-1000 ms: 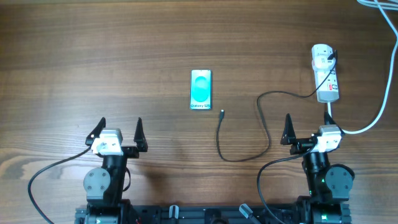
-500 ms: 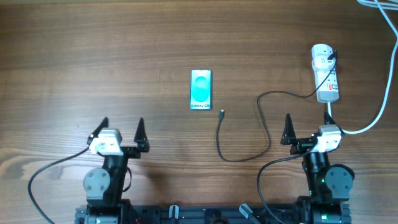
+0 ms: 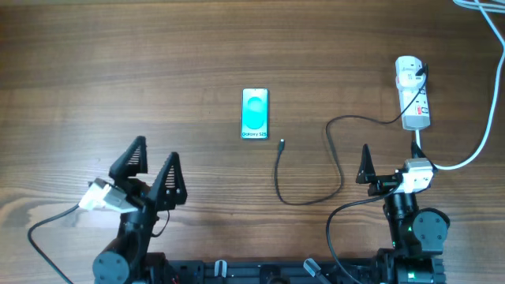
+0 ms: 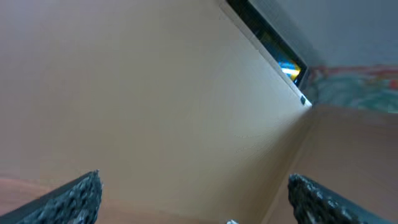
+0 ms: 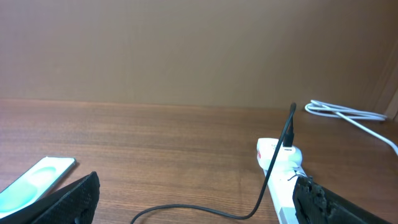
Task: Plug charger to phone and switch on socket
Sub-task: 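Move the left gripper over the blue phone and lower onto it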
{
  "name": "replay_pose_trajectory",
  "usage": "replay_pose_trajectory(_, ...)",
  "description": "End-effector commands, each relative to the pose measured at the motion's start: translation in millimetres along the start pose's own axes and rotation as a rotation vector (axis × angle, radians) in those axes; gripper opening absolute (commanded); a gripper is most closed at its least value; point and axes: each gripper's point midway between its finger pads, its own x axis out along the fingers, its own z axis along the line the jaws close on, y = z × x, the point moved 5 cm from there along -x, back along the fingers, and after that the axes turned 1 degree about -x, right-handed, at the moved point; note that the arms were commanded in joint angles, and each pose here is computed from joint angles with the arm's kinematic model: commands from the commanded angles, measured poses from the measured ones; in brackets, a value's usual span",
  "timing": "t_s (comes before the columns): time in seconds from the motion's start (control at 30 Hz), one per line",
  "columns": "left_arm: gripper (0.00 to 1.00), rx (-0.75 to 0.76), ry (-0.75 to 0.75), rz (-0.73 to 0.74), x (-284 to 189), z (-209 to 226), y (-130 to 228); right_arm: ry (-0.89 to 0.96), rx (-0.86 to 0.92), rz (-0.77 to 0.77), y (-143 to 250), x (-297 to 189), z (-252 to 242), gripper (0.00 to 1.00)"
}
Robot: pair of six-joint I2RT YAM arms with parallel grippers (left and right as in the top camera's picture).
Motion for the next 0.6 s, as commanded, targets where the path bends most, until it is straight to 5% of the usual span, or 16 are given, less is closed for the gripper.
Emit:
replay_pose_trajectory(0.0, 1.0, 0.069, 0.007, -0.035, 11.2, -18.2, -29.1, -0.005, -0.001, -0.009, -1.3, -0.3, 0.9, 1.0)
replay_pose_trajectory(0.17, 1.0, 0.24, -0.011, 0.148, 58.7, -43.4, -61.5, -0.005, -0.001, -0.009, -1.3, -0.3, 0.9, 1.0)
replay_pose_trajectory(0.47, 1.0, 0.022, -0.423, 1.018, 139.8, -18.1, -44.5, -0.005, -0.001, -0.009, -1.3, -0.3, 0.9, 1.0)
replay_pose_trajectory(0.57, 1.0, -0.134, -0.346, 1.185, 161.7, -26.3, -25.3, -0.005, -0.001, -0.009, -1.3, -0.3, 0.9, 1.0)
